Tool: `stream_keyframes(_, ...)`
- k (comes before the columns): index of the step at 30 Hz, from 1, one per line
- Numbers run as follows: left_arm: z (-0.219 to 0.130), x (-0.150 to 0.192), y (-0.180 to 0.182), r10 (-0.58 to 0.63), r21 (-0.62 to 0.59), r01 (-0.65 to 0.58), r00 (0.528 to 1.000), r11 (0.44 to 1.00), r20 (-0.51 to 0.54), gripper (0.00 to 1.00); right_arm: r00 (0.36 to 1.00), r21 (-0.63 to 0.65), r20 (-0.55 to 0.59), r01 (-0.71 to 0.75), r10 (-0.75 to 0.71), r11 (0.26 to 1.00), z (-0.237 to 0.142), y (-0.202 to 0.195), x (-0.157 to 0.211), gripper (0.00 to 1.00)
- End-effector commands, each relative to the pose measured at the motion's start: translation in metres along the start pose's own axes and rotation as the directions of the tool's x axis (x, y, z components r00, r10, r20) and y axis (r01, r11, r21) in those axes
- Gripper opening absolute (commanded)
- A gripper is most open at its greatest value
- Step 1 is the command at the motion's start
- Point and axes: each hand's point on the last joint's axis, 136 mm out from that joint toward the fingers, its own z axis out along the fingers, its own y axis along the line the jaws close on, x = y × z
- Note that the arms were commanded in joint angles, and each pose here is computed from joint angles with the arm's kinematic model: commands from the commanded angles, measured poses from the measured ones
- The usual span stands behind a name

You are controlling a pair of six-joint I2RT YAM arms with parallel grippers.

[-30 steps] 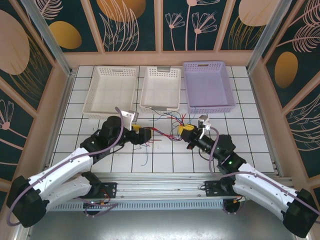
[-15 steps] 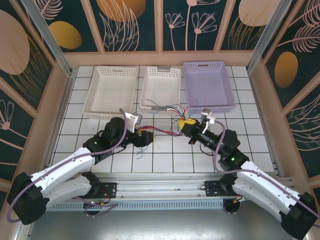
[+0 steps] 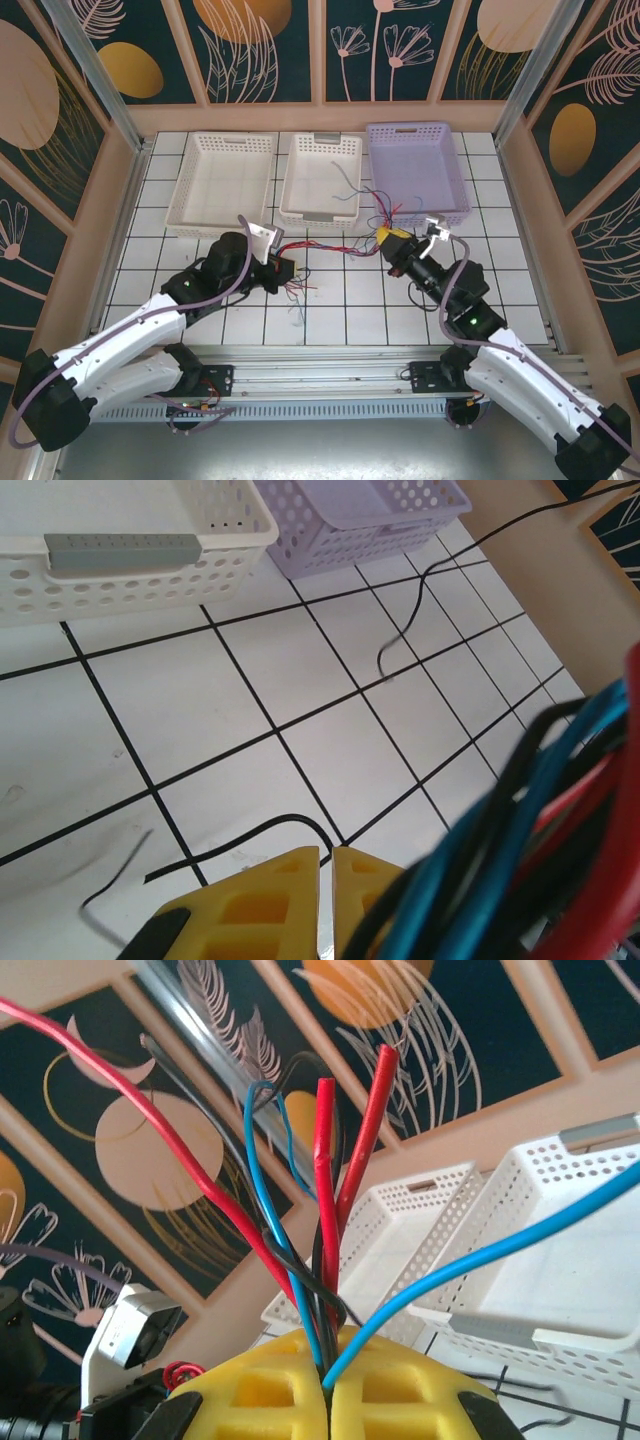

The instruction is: Untangle the cables

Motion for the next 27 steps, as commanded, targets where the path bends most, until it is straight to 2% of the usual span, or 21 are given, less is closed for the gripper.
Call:
stream_keyframes(1,-0.001,0.002,0.019,-0.011,-0.114,0.008,1.0,0.993,-0.028,0.0,0.982,0.099,0.154,-0.129,0.113,0.987,-0.011,-0.026,-0.02,0.0)
stream_keyframes(5,-0.006,-0.005,0.025,-0.003,-0.166,0.0,1.0,0.986,-0.015,0.0,0.947,0.186,0.202,-0.289,0.251,0.939,-0.02,-0.055,-0.011,0.0)
stream_keyframes(9,-0.01,-0.009,0.022,0.007,-0.166,-0.009,1.0,0.986,-0.013,0.0,0.914,0.333,0.228,-0.397,0.335,0.856,-0.029,-0.086,0.003,0.0)
stream_keyframes(17,-0.007,-0.008,0.028,0.005,-0.201,-0.011,1.0,0.98,-0.029,0.0,0.928,0.433,0.176,-0.372,0.328,0.821,-0.034,-0.098,0.013,0.0)
stream_keyframes(19,-0.004,-0.007,0.03,0.004,-0.213,-0.012,0.999,0.977,-0.038,0.0,0.934,0.458,0.162,-0.358,0.32,0.814,-0.036,-0.101,0.015,0.09)
stream_keyframes(22,-0.001,-0.005,0.035,0.007,-0.235,-0.02,0.998,0.972,-0.057,0.0,0.937,0.485,0.142,-0.346,0.318,0.803,-0.039,-0.102,0.017,0.34)
stream_keyframes(27,0.001,-0.008,0.043,0.048,-0.295,-0.079,0.992,0.952,-0.113,0.0,0.953,0.515,0.114,-0.299,0.281,0.804,-0.043,-0.099,0.012,0.51)
